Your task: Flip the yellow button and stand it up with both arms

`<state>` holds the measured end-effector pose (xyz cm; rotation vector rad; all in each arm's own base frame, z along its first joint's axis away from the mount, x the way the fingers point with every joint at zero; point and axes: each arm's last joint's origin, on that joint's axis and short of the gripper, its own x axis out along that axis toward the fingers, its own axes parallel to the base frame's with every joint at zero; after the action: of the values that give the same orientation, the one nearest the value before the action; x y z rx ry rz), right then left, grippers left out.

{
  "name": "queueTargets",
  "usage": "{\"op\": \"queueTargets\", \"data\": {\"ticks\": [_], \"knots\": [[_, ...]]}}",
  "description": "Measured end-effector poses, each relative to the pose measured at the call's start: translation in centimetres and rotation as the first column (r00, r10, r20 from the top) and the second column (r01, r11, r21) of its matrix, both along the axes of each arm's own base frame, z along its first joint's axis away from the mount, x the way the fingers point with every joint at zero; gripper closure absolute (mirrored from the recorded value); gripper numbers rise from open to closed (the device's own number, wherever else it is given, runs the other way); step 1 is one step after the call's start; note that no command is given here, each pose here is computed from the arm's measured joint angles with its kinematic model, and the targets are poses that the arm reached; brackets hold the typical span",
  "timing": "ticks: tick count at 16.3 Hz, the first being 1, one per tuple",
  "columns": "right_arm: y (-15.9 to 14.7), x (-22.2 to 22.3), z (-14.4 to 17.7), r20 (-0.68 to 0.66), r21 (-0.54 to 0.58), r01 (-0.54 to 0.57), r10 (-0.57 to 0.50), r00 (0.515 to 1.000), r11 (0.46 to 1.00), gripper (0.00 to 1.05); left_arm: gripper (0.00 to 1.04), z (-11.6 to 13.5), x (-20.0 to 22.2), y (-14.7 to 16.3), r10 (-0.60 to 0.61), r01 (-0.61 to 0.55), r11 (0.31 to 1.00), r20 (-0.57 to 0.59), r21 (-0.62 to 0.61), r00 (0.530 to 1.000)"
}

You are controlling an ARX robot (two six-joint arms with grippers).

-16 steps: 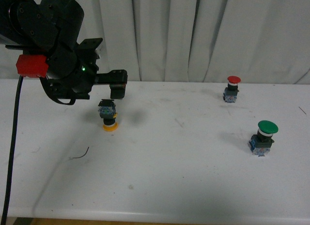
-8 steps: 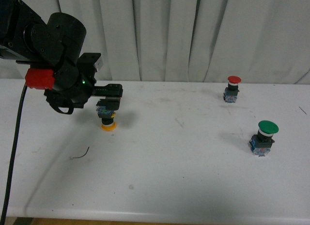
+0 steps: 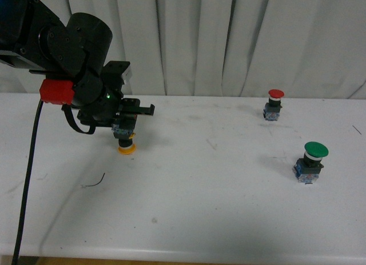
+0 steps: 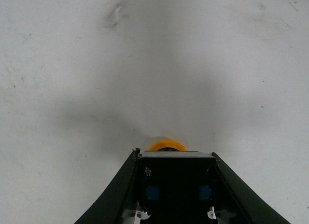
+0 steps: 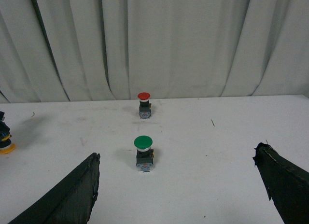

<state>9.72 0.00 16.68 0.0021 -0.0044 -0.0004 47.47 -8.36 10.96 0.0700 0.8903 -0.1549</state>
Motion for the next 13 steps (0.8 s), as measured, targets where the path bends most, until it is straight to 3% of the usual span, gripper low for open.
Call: {"op": "queueTargets", "data": {"ticks": [3,5,8,10,13], "knots": [[0.0,0.0,0.0,0.000,0.000,0.000,0.000,1.000,1.000,0.06,0.69,1.8,-0.9,0.1,-0.006,0.007,1.000,0.045,-0.016,0.999],[0.0,0.0,0.0,0.000,0.000,0.000,0.000,1.000,1.000,0.06,0.69,5.8,-2.8,-0.4,-0.020,0.028,0.998,0.152,-0.054,0.988],[0.0,0.0,0.0,0.000,0.000,0.000,0.000,1.000,1.000,0.06,0.69,12.1,-8.1,-1.9,-0.051,0.123,0.975,0.349,-0.187,0.936],[0.0,0.0,0.0,0.000,0.000,0.000,0.000,1.000,1.000,0.06,0.69,14.5,-11.7,-2.2,-0.064,0.218,0.925,0.437,-0.312,0.897],[0.0,0.0,0.0,0.000,0.000,0.000,0.000,1.000,1.000,0.06,0.69,16.4,-16.2,-2.2,-0.027,0.354,0.780,0.537,-0.517,0.843]]}}
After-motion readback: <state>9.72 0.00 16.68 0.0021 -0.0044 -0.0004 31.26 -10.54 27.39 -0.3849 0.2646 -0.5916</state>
